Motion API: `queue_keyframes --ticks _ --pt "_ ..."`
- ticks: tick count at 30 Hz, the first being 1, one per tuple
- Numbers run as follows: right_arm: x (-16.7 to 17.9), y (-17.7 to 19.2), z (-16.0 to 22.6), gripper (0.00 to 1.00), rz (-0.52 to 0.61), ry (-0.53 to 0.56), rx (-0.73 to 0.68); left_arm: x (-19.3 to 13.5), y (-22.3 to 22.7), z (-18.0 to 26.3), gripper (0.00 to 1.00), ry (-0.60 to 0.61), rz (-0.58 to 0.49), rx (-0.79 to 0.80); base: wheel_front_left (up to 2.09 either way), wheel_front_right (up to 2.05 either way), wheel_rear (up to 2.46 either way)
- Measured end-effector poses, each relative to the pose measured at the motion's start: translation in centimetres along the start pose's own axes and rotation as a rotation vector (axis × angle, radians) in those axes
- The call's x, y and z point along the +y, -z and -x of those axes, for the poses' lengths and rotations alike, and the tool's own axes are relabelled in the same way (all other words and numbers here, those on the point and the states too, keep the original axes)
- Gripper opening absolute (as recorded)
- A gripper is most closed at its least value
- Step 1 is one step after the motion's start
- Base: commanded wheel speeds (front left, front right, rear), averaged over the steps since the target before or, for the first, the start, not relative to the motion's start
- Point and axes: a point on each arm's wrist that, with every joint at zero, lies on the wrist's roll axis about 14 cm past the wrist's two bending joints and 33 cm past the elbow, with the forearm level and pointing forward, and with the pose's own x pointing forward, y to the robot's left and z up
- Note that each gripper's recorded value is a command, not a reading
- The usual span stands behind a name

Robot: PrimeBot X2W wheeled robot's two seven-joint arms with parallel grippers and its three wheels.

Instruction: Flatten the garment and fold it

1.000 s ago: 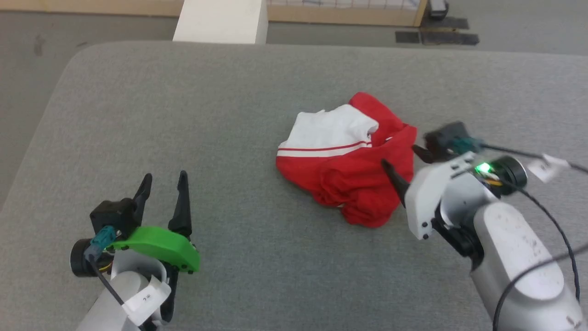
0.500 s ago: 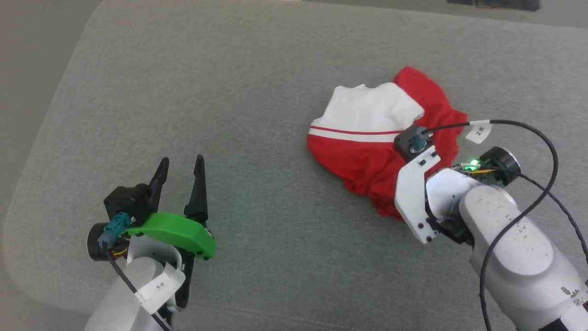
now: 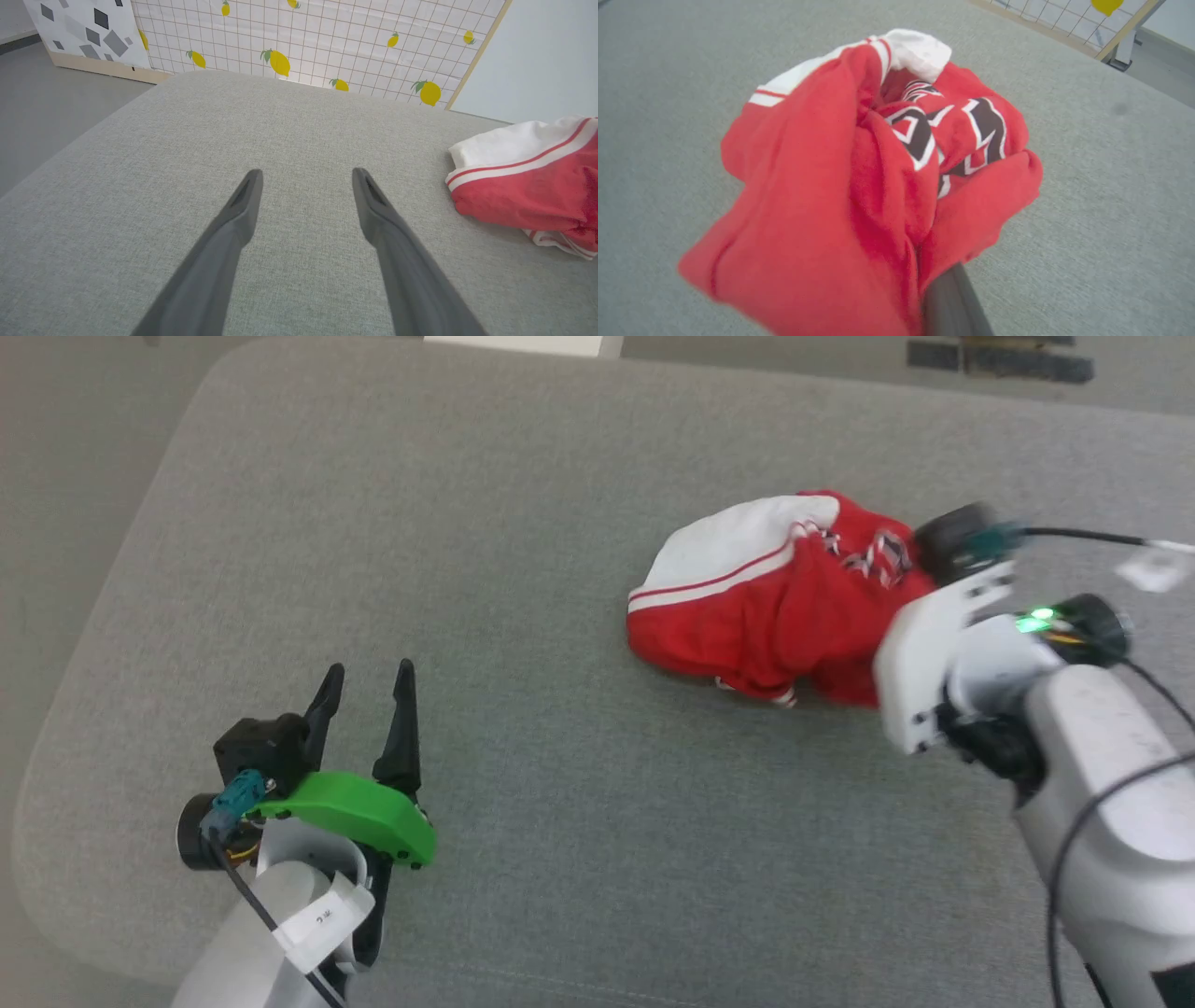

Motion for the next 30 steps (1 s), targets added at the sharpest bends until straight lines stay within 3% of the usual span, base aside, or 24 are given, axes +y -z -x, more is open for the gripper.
queue_keyframes --ticks 3,8,13,16,17,18,19,25,30 --pt "-3.1 -0.9 2.6 0.0 -0.095 0.088 -0.102 -0.5 -0.6 0.2 1.0 0.016 -0.003 -0.017 0.0 0.0 0.0" --pt "-6.7 4.8 6.9 0.0 -0.257 0.236 -0.071 -1.8 -1.2 0.6 1.0 0.052 0.004 -0.032 0.0 0.0 0.0" --pt "-5.1 13.6 9.9 0.0 -0.405 0.279 0.107 -3.3 -2.0 0.4 1.0 0.094 0.012 -0.053 0.0 0.0 0.0" --pt "-3.9 15.4 10.8 0.0 -0.44 0.277 0.143 -3.8 -2.1 0.4 1.0 0.106 0.017 -0.057 0.0 0.0 0.0" --pt "-3.9 15.1 10.9 0.08 -0.44 0.28 0.122 -3.9 -2.2 0.4 1.0 0.107 0.017 -0.057 0.0 0.0 0.0" --pt "-4.0 14.3 11.1 0.43 -0.436 0.285 0.085 -4.0 -2.2 0.4 1.0 0.11 0.018 -0.058 0.0 0.0 0.0" --pt "-4.1 13.5 11.2 1.0 -0.432 0.291 0.046 -4.0 -2.3 0.5 1.0 0.111 0.017 -0.059 0.0 0.0 0.0" --pt "-7.2 7.1 14.3 1.0 -0.472 0.378 -0.349 -3.8 -2.4 1.3 1.0 0.107 0.014 -0.057 0.0 0.0 0.0" --pt "-9.5 5.3 17.1 1.0 -0.497 0.457 -0.545 -3.8 -2.9 1.8 1.0 0.103 0.016 -0.069 0.0 0.0 0.0"
